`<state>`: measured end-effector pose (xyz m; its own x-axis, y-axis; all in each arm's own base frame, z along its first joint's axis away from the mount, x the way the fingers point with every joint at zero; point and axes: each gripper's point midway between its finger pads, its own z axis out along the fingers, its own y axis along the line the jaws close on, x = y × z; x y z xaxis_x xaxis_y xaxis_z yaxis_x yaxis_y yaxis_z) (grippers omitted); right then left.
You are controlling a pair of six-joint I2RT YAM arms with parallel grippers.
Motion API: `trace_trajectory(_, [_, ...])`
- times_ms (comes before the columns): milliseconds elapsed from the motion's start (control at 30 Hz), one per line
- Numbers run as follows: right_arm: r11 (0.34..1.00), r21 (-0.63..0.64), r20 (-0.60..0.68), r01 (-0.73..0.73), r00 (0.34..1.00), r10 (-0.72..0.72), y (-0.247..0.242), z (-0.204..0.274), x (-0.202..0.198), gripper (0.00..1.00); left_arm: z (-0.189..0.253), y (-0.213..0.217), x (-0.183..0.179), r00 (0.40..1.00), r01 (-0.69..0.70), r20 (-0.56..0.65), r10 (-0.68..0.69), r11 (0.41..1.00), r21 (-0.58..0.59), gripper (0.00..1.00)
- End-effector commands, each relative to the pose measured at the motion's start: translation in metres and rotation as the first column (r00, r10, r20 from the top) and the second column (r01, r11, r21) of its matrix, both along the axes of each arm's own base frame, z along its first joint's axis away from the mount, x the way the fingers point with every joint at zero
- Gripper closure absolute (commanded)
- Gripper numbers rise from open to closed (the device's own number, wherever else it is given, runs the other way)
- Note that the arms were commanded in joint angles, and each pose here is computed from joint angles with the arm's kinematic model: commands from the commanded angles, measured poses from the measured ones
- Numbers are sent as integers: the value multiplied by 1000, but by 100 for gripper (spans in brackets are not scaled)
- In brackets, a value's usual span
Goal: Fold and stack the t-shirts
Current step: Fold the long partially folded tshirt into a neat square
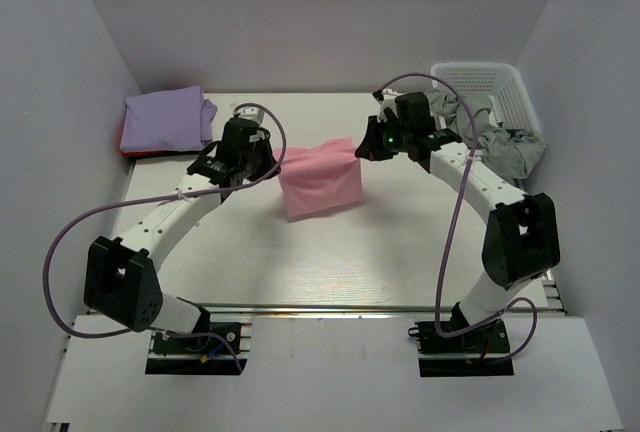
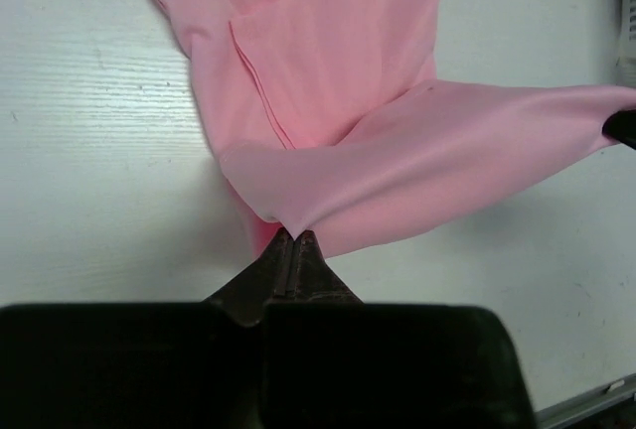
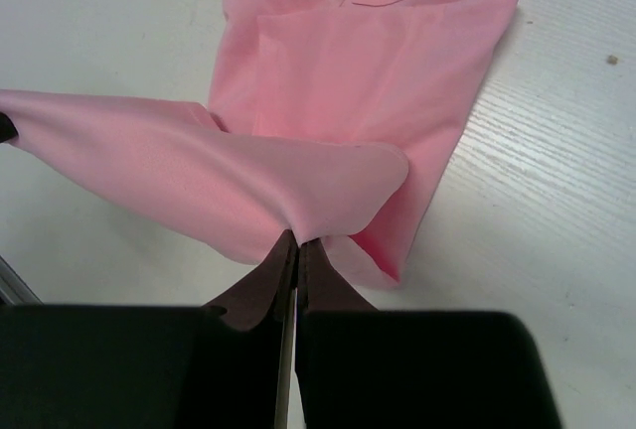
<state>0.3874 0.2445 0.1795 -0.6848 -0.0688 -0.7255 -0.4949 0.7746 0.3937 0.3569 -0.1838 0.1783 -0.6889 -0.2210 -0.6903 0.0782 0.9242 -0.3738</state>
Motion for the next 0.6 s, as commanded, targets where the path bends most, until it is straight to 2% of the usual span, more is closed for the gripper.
trace_trajectory(0, [999,-3,63,52,997,-51,-8,15,30,100,12,19,21,996,-83,35,82,996,24,100])
trace_trajectory(167, [999,13,77,31,997,-32,-3,21,46,100,0,24,37,995,-97,11,97,995,39,100])
trace_trajectory(267, [1000,11,74,28,997,-29,1,17,58,100,7,29,53,992,-119,36,118,992,27,100])
trace_trajectory(567, [1000,16,18,3,1000,-3,10,-7,89,100,-24,31,86,995,-93,-43,93,996,12,100])
